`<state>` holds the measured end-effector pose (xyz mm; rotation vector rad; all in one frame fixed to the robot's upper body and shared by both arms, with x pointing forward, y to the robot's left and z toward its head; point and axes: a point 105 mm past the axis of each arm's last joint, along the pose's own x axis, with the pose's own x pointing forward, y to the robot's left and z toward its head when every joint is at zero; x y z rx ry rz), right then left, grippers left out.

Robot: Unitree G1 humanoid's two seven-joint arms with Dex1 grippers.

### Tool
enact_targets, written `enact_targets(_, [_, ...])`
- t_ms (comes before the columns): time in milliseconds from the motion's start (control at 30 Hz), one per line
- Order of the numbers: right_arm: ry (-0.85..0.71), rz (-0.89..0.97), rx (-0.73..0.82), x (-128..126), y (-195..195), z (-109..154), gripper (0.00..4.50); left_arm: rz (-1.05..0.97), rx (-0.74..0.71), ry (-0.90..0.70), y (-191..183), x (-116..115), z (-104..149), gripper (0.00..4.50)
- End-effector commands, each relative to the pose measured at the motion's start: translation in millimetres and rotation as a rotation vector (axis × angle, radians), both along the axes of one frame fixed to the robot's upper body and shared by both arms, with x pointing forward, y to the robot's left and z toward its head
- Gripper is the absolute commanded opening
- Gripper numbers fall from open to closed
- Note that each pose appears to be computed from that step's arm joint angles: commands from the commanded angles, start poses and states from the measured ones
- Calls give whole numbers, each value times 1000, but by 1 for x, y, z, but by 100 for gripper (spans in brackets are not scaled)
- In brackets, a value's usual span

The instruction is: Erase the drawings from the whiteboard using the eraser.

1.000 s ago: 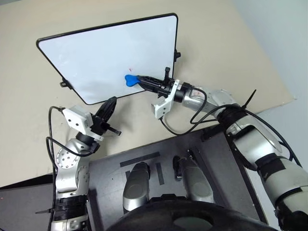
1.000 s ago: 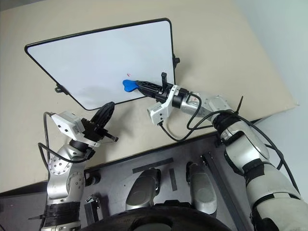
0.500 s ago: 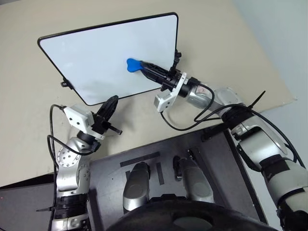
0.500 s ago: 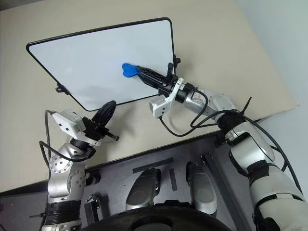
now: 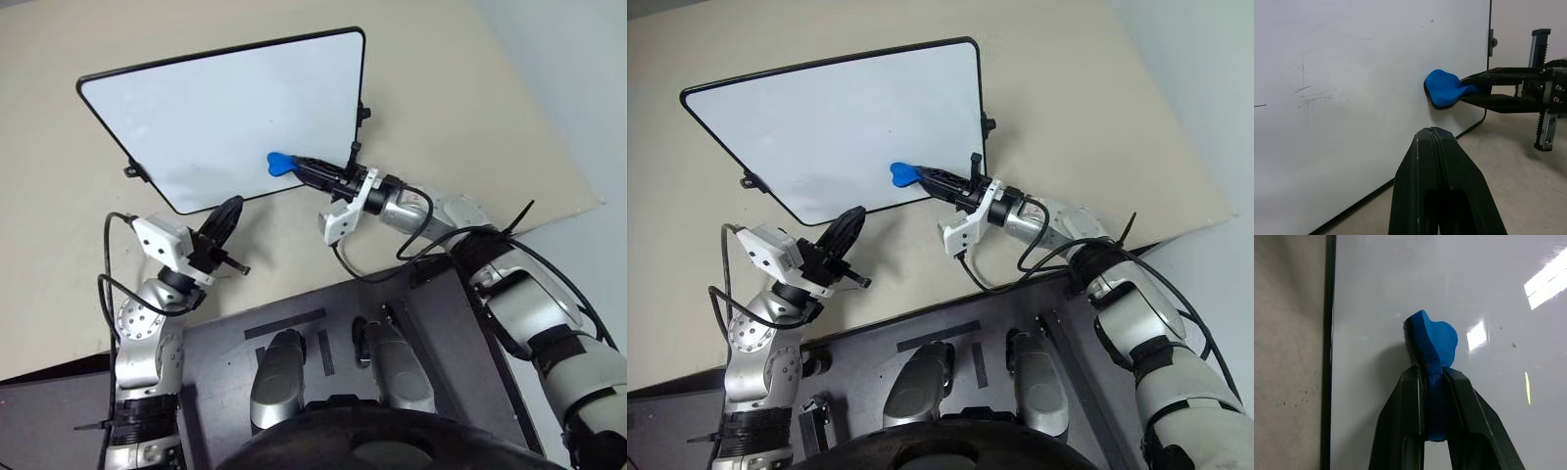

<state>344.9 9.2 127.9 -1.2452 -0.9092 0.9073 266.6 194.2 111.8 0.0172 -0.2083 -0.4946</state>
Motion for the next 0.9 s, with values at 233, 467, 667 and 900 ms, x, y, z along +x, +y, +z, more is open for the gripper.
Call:
enact_targets(233, [498,-13,92,-22,-48,6,29,3,17,-43,1,-6,15,0])
enact_targets(467, [738,-54,9,-39,-75,-18,128,-17,19,-36,-3,-2,17,0])
enact_targets(667, [743,-57,-1,-42,-70,-21,339,-24,21,-40,-4,3,20,0])
enact_targets(900, [727,-78,140,-35,-74,4,437,-16,32,-48,-5,0,21,0])
